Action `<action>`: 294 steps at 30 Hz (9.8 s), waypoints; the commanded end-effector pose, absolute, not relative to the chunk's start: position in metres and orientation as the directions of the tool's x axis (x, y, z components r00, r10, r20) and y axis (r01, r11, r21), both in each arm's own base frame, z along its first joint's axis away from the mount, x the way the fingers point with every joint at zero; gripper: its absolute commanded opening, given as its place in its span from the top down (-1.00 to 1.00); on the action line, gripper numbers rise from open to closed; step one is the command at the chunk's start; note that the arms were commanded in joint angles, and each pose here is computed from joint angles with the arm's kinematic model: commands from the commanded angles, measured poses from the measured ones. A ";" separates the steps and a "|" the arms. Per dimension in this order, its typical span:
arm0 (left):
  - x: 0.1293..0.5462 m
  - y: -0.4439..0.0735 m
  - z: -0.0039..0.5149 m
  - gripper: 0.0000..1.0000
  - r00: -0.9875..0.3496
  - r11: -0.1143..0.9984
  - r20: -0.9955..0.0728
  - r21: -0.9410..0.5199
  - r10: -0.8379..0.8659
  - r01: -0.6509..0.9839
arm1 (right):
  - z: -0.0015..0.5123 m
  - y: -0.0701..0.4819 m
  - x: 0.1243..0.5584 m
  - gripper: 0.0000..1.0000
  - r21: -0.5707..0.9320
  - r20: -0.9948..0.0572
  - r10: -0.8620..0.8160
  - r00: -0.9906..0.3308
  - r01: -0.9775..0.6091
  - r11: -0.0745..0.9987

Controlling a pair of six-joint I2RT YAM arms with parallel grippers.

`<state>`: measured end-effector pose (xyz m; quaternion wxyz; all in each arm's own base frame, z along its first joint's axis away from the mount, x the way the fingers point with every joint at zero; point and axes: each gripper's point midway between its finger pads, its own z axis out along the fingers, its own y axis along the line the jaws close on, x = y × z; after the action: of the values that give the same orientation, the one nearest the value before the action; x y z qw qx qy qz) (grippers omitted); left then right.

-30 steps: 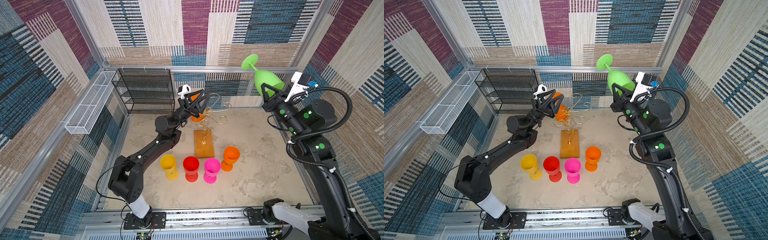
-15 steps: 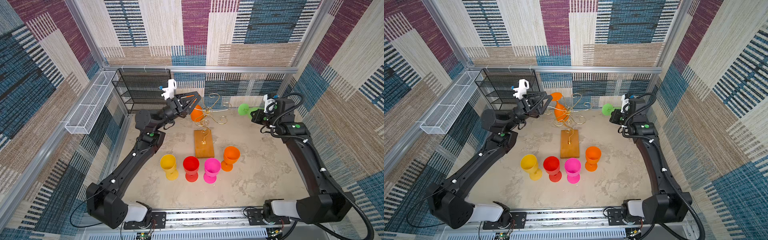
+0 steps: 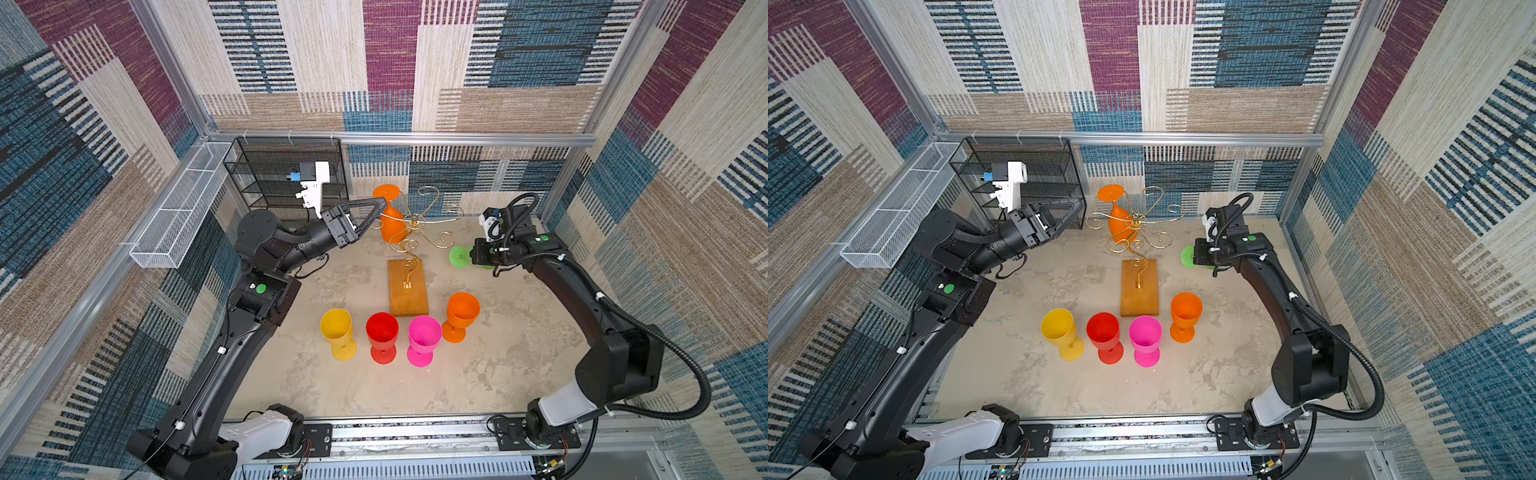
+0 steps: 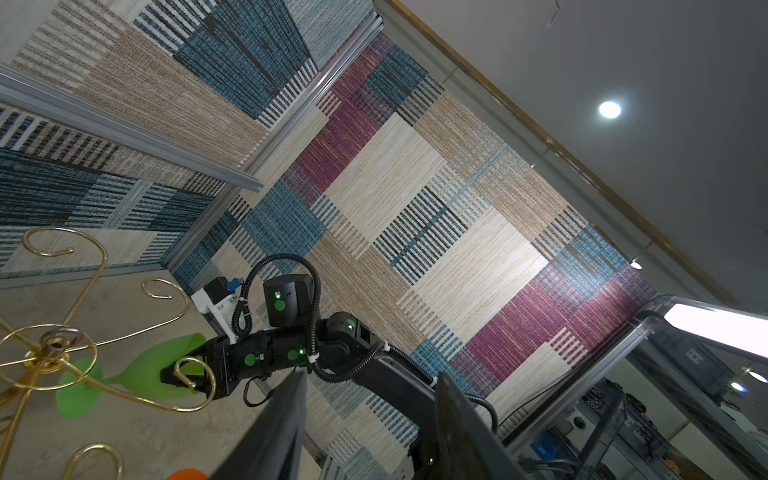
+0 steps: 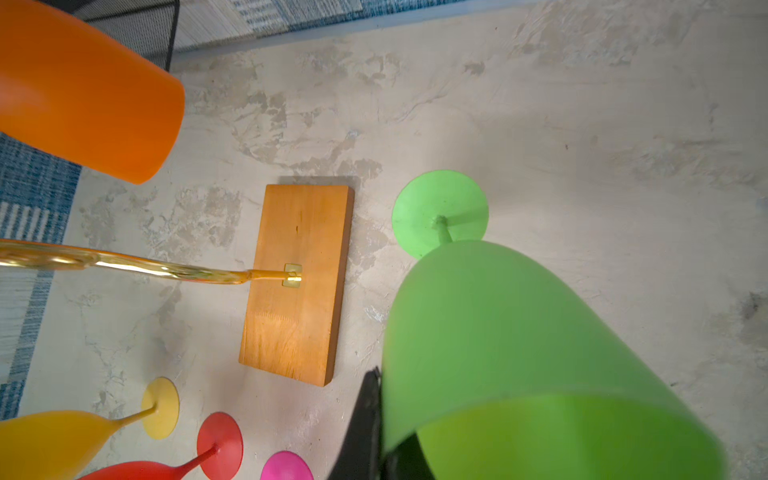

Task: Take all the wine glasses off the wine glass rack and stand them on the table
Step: 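Lower the green glass upright beside the orange glass with the right gripper, then open the right gripper and raise it away while the left gripper reaches toward the rack, then close the left gripper on the orange glass foot on the rack, then lift the orange glass off the rack with the left gripper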

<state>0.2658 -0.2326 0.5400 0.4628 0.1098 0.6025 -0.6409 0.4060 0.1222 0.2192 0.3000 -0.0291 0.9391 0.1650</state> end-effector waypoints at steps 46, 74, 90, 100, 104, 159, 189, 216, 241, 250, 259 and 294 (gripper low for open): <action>0.263 -0.204 0.513 -0.05 -0.482 0.295 -0.749 -0.637 -0.455 0.712 | 0.166 0.152 0.389 0.93 0.181 -0.329 -0.155 -0.932 -0.224 0.958; 0.266 -0.200 0.498 -0.05 -0.502 0.288 -0.722 -0.667 -0.475 0.687 | 0.195 0.164 0.412 0.53 0.210 -0.431 -0.139 -0.891 -0.249 0.945; 0.272 -0.201 0.493 -0.05 -0.517 0.283 -0.711 -0.681 -0.476 0.675 | 0.185 0.169 0.379 0.54 0.294 -0.410 -0.128 -0.903 -0.263 0.919; 0.275 -0.203 0.493 -0.05 -0.531 0.268 -0.700 -0.692 -0.479 0.670 | 0.184 0.174 0.365 0.54 0.340 -0.416 -0.105 -0.903 -0.261 0.903; 0.276 -0.204 0.492 -0.05 -0.534 0.267 -0.698 -0.694 -0.477 0.668 | 0.197 0.180 0.366 0.51 0.361 -0.444 -0.101 -0.890 -0.281 0.889; 0.469 -0.183 0.414 -0.05 -0.679 0.364 -0.572 -0.819 -0.460 0.443 | 0.307 0.073 0.345 0.24 0.346 -0.798 0.256 -0.545 -0.066 0.936; 0.514 -0.220 0.370 -0.04 -0.805 0.214 -0.434 -0.901 -0.405 0.378 | 0.310 0.073 0.351 0.22 0.359 -0.802 0.259 -0.538 -0.088 0.929; 0.516 -0.225 0.366 0.77 -0.820 0.199 -0.423 -0.906 -0.385 0.374 | 0.308 0.070 0.348 0.21 0.358 -0.802 0.262 -0.536 -0.080 0.930; 0.515 -0.223 0.394 1.00 -0.832 0.110 -0.393 -0.918 -0.391 0.382 | 0.307 0.069 0.345 0.21 0.361 -0.804 0.266 -0.532 -0.082 0.929; 0.514 -0.236 0.390 1.00 -0.849 0.095 -0.389 -0.919 -0.356 0.382 | 0.308 0.069 0.345 0.21 0.365 -0.804 0.268 -0.530 -0.085 0.927; 0.506 -0.248 0.385 1.00 -0.866 0.085 -0.391 -0.919 -0.311 0.385 | 0.308 0.072 0.347 0.22 0.371 -0.803 0.267 -0.533 -0.097 0.923; 0.471 -0.206 0.390 1.00 -0.859 0.100 -0.419 -0.907 -0.294 0.408 | 0.299 0.073 0.347 0.22 0.374 -0.797 0.265 -0.543 -0.098 0.922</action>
<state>0.4784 -0.2095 0.3786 0.2390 0.0089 0.7028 -0.6699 0.3438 0.0721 0.2912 0.4606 0.0520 0.8657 0.1888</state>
